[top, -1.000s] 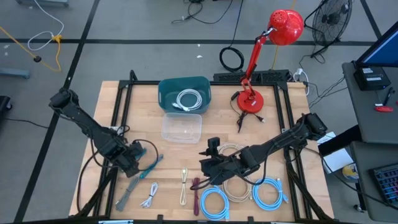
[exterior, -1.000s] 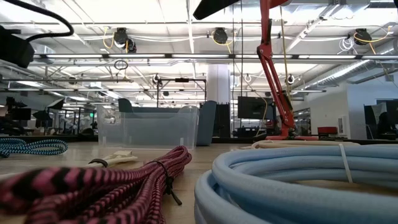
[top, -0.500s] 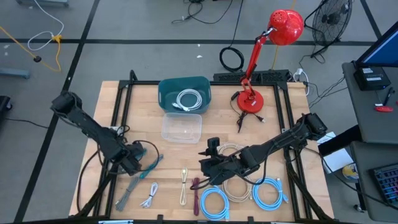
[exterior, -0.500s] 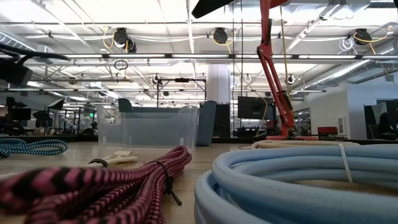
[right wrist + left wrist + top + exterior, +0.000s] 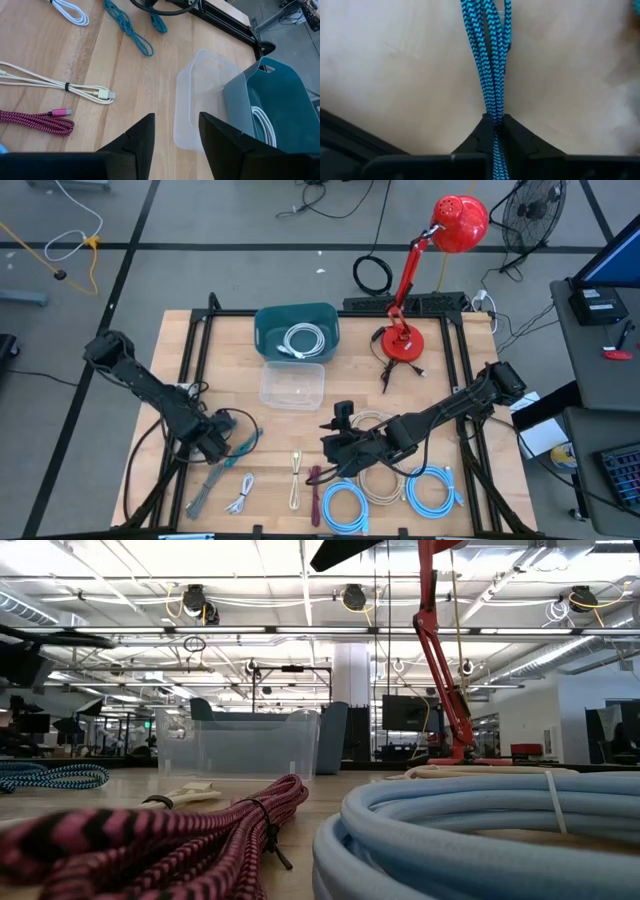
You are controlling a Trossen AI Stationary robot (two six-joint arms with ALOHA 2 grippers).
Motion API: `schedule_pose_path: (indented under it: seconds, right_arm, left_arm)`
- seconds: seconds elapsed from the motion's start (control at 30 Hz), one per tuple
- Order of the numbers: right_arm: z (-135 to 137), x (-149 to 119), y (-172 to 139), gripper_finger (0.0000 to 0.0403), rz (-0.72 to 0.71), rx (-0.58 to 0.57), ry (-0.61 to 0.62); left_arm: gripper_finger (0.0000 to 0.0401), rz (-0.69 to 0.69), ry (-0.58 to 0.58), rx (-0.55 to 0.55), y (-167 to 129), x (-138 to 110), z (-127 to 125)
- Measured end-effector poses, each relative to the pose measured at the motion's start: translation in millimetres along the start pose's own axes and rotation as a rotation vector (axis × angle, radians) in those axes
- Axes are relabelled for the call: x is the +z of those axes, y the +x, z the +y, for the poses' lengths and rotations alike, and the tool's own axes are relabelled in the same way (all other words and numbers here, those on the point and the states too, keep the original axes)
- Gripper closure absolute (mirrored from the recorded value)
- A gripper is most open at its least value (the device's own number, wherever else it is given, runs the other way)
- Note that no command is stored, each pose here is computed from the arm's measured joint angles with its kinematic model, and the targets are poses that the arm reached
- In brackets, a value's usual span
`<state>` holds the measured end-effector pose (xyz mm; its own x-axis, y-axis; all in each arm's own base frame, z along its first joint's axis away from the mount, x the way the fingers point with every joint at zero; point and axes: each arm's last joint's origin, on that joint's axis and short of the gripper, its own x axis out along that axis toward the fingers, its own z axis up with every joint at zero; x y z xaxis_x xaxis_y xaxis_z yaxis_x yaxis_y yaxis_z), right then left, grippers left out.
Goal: Pick & Place USB Port
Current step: Put the left blue charger cable into the transparent bin
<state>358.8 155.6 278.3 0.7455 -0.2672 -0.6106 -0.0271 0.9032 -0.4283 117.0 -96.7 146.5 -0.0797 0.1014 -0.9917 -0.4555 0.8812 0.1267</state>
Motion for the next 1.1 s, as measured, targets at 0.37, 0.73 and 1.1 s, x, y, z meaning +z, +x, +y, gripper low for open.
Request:
schedule_pose_path:
  seconds: [0.37, 0.73, 1.1]
  right_arm:
    - [0.1, -2.8, 0.0, 0.0259, 0.025, 0.001, 0.012]
    - [-1.3, -21.4, -14.6, 0.0259, 0.184, -0.057, 0.112]
    - [-13.5, -40.5, -43.3, 0.0259, 0.181, -0.378, 0.261]
  left_arm:
    - [0.0391, -0.221, 0.109, 0.239, -88.0, 38.9, 13.8]
    - [0.0392, -0.534, 0.323, 0.183, -143.0, 114.1, 32.5]
    - [0.0392, -0.528, 0.473, 0.089, -111.0, 188.9, 42.3]
